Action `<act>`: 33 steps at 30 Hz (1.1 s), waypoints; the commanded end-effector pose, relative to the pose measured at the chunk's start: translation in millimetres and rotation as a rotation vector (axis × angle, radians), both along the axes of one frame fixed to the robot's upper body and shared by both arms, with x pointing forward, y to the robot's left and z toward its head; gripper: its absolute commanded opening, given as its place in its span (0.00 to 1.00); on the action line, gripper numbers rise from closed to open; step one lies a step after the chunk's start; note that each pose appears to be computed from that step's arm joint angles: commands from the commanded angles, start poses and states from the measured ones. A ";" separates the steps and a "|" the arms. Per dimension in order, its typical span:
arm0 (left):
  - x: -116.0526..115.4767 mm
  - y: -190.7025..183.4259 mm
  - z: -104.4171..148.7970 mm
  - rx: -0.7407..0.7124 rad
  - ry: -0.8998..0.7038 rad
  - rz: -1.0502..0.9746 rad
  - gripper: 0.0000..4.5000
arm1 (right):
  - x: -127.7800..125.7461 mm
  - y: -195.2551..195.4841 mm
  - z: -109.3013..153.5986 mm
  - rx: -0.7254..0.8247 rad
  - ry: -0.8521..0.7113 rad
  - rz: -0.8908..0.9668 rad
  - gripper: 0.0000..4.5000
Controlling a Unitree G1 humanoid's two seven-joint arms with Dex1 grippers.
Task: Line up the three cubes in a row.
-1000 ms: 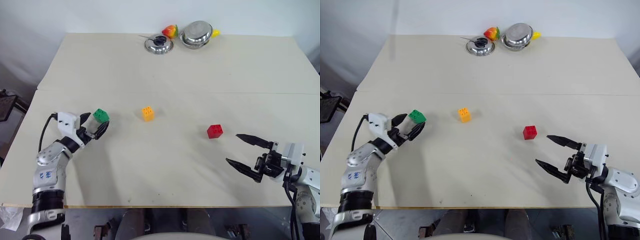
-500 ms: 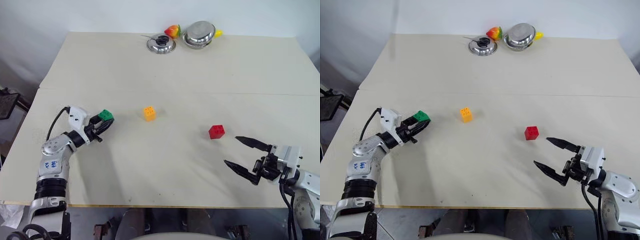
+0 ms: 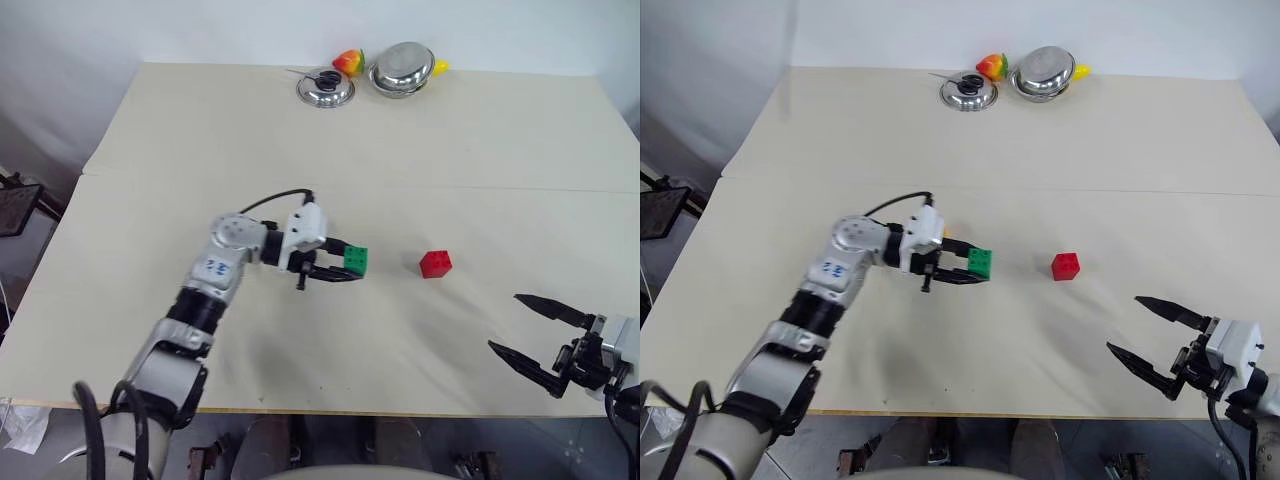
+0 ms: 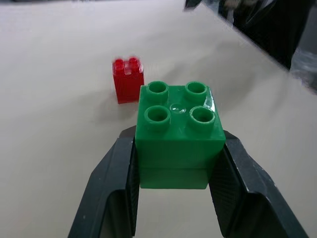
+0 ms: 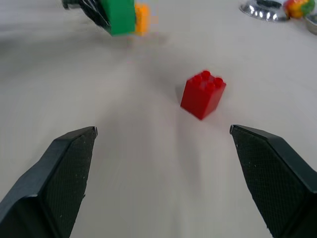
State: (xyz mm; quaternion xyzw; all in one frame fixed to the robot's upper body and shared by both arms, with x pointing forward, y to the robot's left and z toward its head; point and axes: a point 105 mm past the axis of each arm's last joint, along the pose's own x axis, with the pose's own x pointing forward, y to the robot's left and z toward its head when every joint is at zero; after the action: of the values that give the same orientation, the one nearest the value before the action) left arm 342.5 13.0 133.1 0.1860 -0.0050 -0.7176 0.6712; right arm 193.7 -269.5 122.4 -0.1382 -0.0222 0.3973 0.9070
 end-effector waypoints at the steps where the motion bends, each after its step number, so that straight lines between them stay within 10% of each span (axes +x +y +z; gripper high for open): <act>1: 12.7 -21.1 2.2 0.022 -0.046 0.021 0.33 | -3.6 4.8 14.2 0.000 -0.074 -0.014 1.00; 12: 18.5 -31.6 -6.0 0.064 -0.018 0.020 0.33 | -10.5 16.1 11.9 0.022 -0.089 -0.052 1.00; 21: 15.7 -22.5 3.6 0.028 -0.052 -0.011 0.98 | -4.2 16.7 10.8 0.023 -0.090 -0.040 1.00; 28: -10.6 9.7 58.2 -0.146 -0.159 -0.149 0.99 | 8.6 23.0 10.5 0.037 -0.083 0.027 1.00; 33: 0.8 97.3 69.6 -0.254 -0.170 0.169 0.99 | 27.4 33.7 20.4 0.083 -0.104 0.085 1.00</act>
State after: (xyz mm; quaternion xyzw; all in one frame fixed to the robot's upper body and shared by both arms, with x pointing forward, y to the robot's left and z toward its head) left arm 340.7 85.6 192.2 0.1739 -0.1173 -0.6742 0.7082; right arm 219.8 -236.8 135.6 -0.1224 -0.0780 0.4229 0.8945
